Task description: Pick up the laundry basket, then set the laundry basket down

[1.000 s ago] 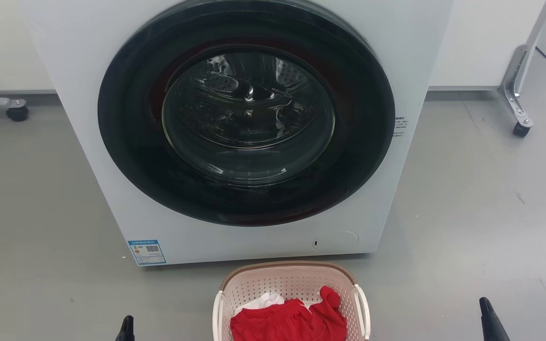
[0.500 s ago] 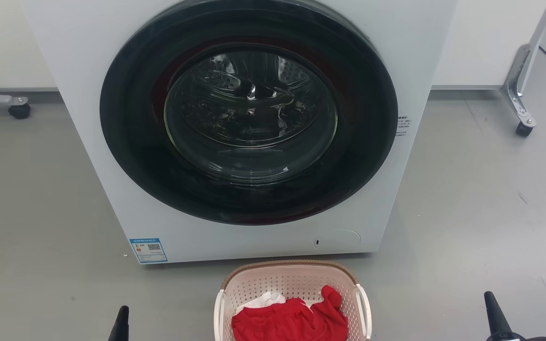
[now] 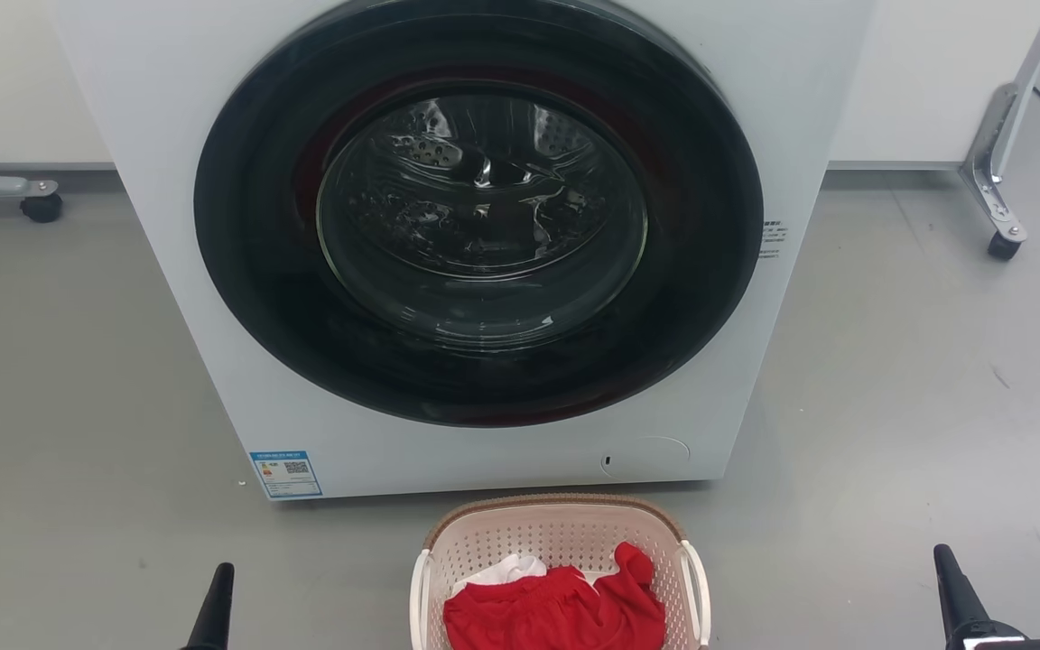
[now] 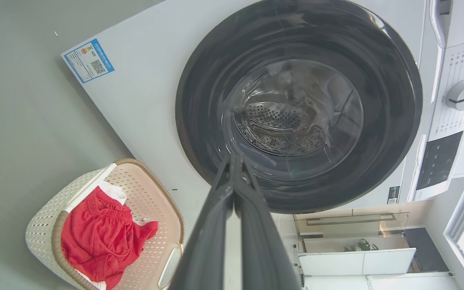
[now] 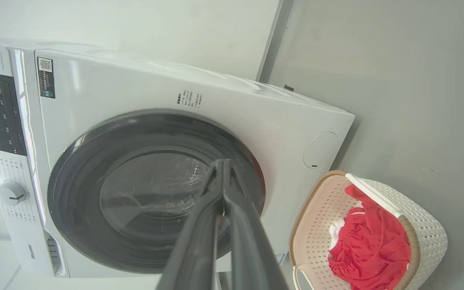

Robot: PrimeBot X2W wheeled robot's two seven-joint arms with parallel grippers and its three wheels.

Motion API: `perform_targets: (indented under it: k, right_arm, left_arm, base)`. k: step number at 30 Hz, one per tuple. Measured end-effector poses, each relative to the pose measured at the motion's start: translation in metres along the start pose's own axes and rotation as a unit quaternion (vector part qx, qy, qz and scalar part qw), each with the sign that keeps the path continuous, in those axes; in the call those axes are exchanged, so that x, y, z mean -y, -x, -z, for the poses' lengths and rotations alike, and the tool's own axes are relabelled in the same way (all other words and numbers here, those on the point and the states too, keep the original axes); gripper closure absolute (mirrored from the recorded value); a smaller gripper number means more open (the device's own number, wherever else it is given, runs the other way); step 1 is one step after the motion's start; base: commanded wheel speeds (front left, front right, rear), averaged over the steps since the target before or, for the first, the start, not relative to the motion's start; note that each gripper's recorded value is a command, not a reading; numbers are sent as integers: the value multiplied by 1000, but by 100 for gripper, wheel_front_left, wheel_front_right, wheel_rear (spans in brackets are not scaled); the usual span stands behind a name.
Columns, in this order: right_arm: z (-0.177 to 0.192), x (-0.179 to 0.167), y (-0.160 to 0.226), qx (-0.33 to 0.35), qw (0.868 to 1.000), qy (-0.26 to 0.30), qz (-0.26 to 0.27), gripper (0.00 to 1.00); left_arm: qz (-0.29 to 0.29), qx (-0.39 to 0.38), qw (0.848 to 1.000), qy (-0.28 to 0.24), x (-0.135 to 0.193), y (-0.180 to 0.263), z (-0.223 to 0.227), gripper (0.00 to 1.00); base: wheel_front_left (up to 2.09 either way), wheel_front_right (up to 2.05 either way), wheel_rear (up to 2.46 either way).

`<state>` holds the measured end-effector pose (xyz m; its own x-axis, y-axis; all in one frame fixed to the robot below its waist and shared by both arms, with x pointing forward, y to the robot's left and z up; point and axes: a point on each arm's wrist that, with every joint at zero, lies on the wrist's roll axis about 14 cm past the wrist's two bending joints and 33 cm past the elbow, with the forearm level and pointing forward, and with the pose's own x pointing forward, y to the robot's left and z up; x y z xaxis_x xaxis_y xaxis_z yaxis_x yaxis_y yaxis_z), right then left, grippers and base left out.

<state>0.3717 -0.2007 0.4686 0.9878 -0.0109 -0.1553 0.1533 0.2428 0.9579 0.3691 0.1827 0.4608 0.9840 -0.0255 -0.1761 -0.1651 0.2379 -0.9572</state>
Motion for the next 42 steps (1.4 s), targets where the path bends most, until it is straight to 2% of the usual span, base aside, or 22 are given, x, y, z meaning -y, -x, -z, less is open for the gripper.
perform_targets:
  k: [16,42]
  right_arm:
    - [-7,-11,-6,8,992,-122,-31,100]
    - [-8,-13,-7,9,991,-125,-35,100]
  left_arm:
    - [39,7,993,112,15,-6,-13,100]
    - [43,8,992,120,17,-6,-13,100]
  base:
    - [0,0,0]
    - [0,0,0]
